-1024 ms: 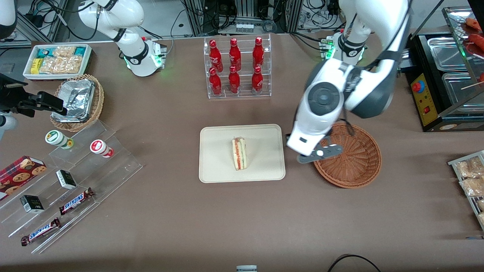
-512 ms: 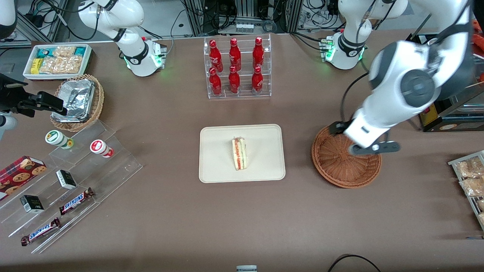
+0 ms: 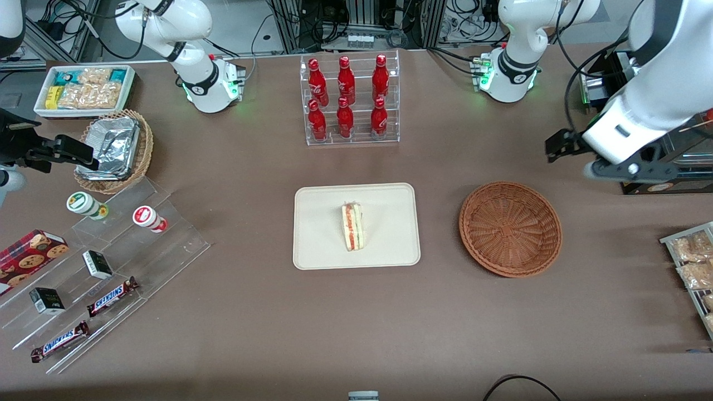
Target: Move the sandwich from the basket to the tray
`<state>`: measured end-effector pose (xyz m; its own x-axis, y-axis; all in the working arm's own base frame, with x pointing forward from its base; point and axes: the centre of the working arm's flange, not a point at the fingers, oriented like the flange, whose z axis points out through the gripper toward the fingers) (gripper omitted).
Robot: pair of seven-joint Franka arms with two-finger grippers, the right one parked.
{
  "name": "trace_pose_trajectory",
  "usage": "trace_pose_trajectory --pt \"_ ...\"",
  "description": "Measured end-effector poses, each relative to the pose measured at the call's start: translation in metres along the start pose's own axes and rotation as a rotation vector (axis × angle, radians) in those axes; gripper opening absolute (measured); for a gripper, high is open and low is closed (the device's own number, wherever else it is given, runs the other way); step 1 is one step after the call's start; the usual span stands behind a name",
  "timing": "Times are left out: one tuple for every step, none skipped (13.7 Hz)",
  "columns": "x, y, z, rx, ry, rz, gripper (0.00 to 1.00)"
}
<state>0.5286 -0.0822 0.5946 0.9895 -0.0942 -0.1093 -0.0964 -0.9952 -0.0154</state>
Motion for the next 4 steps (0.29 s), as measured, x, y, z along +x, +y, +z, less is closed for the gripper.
trace_pose_trajectory --pt "-0.004 -0.01 -0.006 0.0 0.003 -0.001 1.0" --pt "-0.006 -0.021 -0.011 -0.002 0.007 -0.004 1.0" --pt "-0.008 -0.03 -0.014 -0.004 0.011 -0.011 1.0" --pt "-0.008 -0.039 -0.015 -0.006 0.014 -0.021 1.0"
